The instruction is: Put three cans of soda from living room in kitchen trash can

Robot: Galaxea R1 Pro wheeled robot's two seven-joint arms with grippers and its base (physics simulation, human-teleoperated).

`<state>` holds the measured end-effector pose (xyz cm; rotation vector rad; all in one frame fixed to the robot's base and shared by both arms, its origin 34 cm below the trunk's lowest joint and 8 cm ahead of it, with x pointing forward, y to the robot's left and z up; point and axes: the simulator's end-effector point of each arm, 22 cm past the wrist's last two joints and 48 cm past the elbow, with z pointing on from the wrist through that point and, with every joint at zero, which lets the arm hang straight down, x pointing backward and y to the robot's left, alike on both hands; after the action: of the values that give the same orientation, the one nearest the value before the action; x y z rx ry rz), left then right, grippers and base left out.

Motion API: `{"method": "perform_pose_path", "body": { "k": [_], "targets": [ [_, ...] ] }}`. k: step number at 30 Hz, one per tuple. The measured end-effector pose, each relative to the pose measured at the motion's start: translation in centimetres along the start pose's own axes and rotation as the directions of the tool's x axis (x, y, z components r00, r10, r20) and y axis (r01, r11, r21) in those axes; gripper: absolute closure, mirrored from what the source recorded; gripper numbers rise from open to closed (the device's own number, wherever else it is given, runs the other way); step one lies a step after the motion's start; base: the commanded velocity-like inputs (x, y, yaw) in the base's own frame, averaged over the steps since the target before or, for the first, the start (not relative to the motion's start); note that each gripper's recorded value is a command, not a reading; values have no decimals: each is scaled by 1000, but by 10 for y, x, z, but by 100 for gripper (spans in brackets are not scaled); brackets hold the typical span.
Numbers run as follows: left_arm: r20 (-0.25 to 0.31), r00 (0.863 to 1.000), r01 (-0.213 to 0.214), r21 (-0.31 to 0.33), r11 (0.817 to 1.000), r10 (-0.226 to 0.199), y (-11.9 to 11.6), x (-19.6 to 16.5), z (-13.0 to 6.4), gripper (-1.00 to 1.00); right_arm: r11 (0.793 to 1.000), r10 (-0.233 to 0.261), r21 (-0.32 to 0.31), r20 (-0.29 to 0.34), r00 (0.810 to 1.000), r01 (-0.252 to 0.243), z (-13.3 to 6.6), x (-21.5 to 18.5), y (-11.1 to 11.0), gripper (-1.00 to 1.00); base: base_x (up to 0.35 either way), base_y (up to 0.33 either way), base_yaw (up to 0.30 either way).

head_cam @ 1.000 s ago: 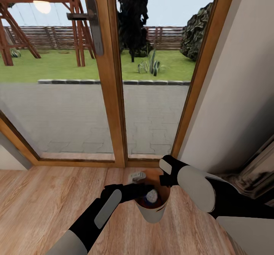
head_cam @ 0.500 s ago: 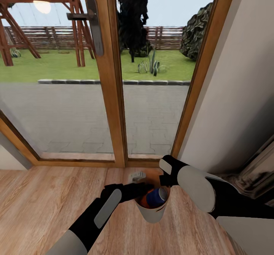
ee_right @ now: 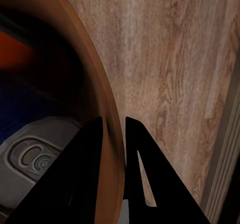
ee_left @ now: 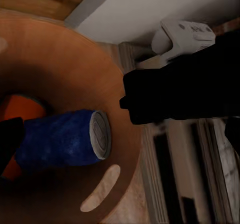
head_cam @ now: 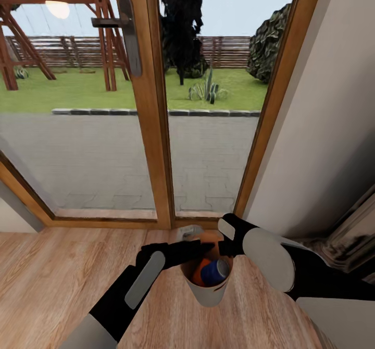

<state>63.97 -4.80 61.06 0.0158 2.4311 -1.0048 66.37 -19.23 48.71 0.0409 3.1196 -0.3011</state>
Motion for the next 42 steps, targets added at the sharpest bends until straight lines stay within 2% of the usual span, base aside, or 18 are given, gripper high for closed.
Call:
{"method": "perform_pose_path", "body": {
  "k": [3,8,9,18,19,25,26,29,31,34,35,37,42],
  "targets": [
    [-10,1000,-30,12,999,30,-6,-4,-9,-100,1000,0,0,-1,1000,0,0,1,0,100,0,0,0],
    [-30,998,-61,-28,998,60,20,-6,-22,-100,1000,0,0,0,1000,0,1,1,0,100,0,0,0],
    [-36,997,-71,-51,996,69,34,-7,-28,-100,1000,0,1,-1,1000,0,1,1,0,100,0,0,0],
    [-59,993,-109,-177,978,100,109,-11,-58,-100,1000,0,0,-4,1000,0,2,3,0,100,0,0,0],
    [-65,992,-118,-208,971,107,126,-13,-66,-100,1000,0,0,-3,1000,0,2,3,0,100,0,0,0],
    [-76,990,-137,-301,944,119,179,-20,-96,-100,1000,0,1,-2,1000,0,2,2,0,100,0,0,0],
    [-68,991,-132,-329,935,116,195,-27,-106,-100,1000,1,0,-2,1000,-1,2,2,0,100,0,0,0],
    [-43,994,-105,-365,925,96,216,-38,-122,-100,1000,1,0,-3,1000,-1,2,3,0,100,0,0,0],
    [-26,998,-71,-398,915,66,237,-44,-134,-100,1000,2,-1,-5,1000,-2,3,3,0,100,0,0,0],
    [-29,999,-37,-429,903,27,258,-40,-141,-100,1000,3,0,-6,1000,-3,5,5,0,100,0,0,0],
    [-38,999,-17,-451,892,0,273,-33,-145,-100,1000,3,1,-8,1000,-3,6,7,0,100,0,0,0],
    [-48,998,5,-472,881,-32,288,-24,-147,-100,1000,2,2,-10,1000,-2,7,8,0,100,0,0,0],
    [-67,994,42,-512,858,-88,314,-5,-153,-100,1000,7,-1,-9,1000,-7,10,10,1,100,0,0,0]
  ]
}}
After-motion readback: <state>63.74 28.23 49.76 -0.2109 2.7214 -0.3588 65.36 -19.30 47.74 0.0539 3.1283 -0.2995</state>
